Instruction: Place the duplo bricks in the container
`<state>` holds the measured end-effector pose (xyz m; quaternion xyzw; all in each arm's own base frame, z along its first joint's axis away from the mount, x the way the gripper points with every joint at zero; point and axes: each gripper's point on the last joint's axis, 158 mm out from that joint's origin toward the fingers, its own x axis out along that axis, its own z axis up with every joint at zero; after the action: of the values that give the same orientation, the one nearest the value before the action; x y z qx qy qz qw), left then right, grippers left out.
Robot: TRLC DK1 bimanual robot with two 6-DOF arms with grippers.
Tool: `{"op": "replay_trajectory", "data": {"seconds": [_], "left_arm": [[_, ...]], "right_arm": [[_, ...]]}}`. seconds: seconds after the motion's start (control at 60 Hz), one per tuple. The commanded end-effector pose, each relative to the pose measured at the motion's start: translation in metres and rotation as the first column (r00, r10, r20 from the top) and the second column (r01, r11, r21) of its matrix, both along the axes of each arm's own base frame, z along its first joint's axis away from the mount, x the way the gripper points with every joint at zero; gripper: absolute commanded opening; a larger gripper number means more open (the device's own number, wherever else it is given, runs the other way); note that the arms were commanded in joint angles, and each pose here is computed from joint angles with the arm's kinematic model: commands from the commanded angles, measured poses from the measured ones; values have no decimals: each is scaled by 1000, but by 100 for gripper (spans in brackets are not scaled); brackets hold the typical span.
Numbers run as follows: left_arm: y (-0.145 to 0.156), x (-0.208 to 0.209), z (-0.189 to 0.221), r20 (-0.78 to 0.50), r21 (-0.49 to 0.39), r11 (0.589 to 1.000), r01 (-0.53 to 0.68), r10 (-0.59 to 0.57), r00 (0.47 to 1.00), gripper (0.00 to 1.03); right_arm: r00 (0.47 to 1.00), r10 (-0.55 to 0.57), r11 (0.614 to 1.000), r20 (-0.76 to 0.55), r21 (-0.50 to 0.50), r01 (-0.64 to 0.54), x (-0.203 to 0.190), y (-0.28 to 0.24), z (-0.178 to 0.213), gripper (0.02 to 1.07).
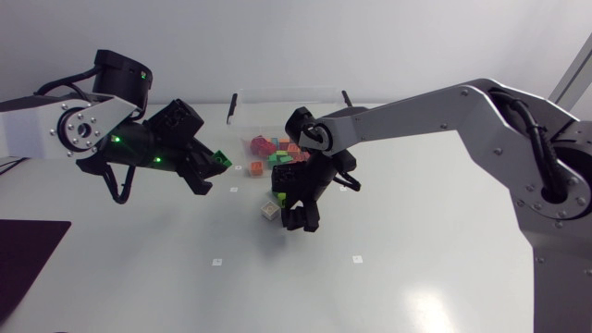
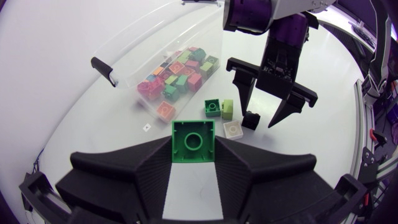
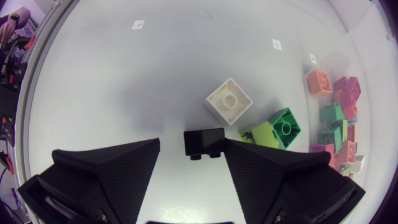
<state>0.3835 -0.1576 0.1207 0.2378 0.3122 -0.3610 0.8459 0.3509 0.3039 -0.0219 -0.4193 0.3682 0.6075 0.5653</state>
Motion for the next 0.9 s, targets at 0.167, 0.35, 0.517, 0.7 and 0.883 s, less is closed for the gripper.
{"op": "replay_trajectory", "data": {"seconds": [0.167,0.35,0.517,0.7,0.883], "left_arm": [[-2,9,23,64,-12,1000,11,-11,998,28],[-7,18,35,88,-23,1000,15,-13,996,28],[-15,32,48,102,-44,999,16,-11,995,28],[-29,60,58,99,-91,996,5,4,995,28],[-36,95,61,102,-139,990,-33,48,994,28]], "right_arm": [[999,36,999,-19,-20,-36,-10,3,-11,49],[999,33,999,-22,-22,-34,-15,0,-9,23],[999,29,999,-15,-17,-29,-25,-8,2,13],[999,-13,1000,36,22,12,-21,-21,36,13],[995,-63,995,80,76,57,-11,-31,68,13]]}}
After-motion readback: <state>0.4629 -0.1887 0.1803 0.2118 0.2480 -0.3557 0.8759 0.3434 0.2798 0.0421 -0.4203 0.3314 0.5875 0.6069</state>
